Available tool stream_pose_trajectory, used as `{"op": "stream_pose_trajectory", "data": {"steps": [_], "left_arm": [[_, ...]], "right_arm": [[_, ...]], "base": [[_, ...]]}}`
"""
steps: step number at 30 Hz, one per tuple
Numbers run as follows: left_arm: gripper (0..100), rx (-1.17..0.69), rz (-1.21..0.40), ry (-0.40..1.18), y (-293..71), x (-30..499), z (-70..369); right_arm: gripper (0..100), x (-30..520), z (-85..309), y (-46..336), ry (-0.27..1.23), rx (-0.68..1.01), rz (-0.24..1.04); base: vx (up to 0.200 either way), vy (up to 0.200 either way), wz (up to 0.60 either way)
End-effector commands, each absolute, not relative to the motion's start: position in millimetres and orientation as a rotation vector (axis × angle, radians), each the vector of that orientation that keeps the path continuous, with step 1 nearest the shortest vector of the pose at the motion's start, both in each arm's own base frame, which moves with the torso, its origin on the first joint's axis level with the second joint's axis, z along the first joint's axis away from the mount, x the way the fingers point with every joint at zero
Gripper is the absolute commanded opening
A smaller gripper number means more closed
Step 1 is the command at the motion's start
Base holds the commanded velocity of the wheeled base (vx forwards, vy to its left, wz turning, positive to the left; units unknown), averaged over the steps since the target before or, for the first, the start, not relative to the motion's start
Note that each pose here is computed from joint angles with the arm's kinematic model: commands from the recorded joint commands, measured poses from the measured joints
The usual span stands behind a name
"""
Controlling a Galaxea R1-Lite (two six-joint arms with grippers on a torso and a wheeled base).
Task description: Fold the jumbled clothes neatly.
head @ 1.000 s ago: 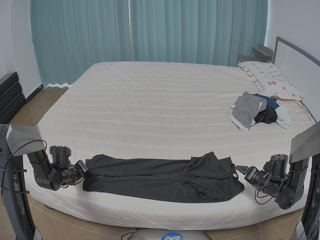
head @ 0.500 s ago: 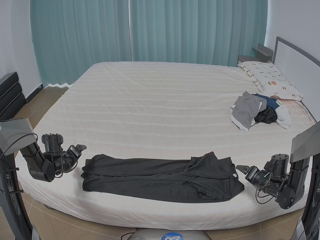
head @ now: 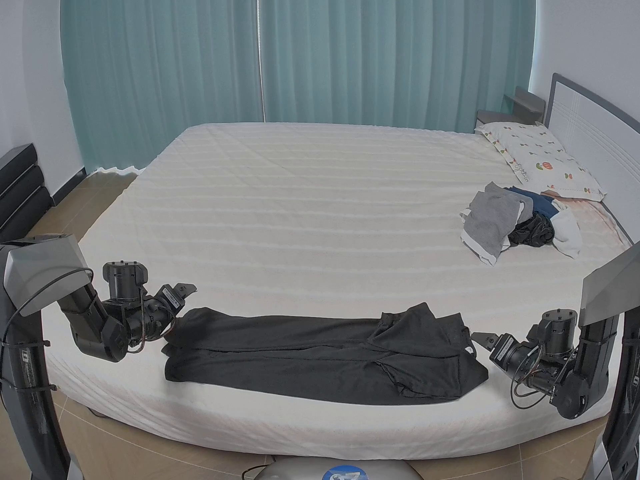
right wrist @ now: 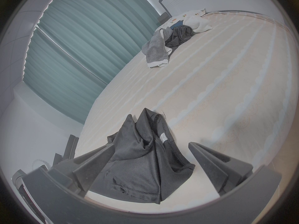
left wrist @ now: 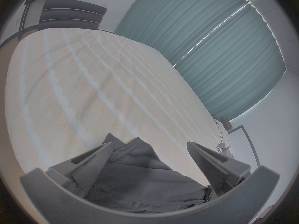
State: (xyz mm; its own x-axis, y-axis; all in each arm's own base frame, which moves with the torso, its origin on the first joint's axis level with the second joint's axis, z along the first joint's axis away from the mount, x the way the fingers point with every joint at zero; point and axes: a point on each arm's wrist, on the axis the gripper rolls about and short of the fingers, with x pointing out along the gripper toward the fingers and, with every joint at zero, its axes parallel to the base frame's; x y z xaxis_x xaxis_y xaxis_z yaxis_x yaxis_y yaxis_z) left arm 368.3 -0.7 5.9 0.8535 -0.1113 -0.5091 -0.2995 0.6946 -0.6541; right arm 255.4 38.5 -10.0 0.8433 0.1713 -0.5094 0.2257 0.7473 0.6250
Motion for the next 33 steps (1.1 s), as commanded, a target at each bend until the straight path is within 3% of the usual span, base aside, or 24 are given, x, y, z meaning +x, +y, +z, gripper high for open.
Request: {"op": "stream_pose_trajectory", "data": {"steps": [1, 8, 20, 26, 33], "left_arm": [[100, -0.811, 0.127, 0.564, 3.0, 368.0, 0.2], [100, -0.811, 0.133, 0.573, 3.0, 366.3, -2.2], [100, -0.811, 0.133, 0.586, -0.3, 364.2, -2.9], [100, -0.798, 0.101, 0.598, -13.6, 363.3, -3.6], [100, -0.779, 0.066, 0.611, -26.2, 367.0, -8.5]], "right_arm": [[100, 255.7, -8.2, 38.6, 0.568, 0.739, -0.028], [100, 256.5, -6.4, 38.3, 0.559, 0.74, -0.025], [100, 257.0, -4.7, 37.9, 0.551, 0.741, -0.025], [100, 257.3, -4.6, 38.4, 0.55, 0.739, -0.023], [100, 257.2, -4.6, 39.2, 0.552, 0.739, -0.018]], "base": [[0.0, 0.2, 0.0], [0.0, 0.2, 0.0], [0.0, 0.0, 0.0], [0.2, 0.0, 0.0], [0.0, 0.0, 0.0]]}}
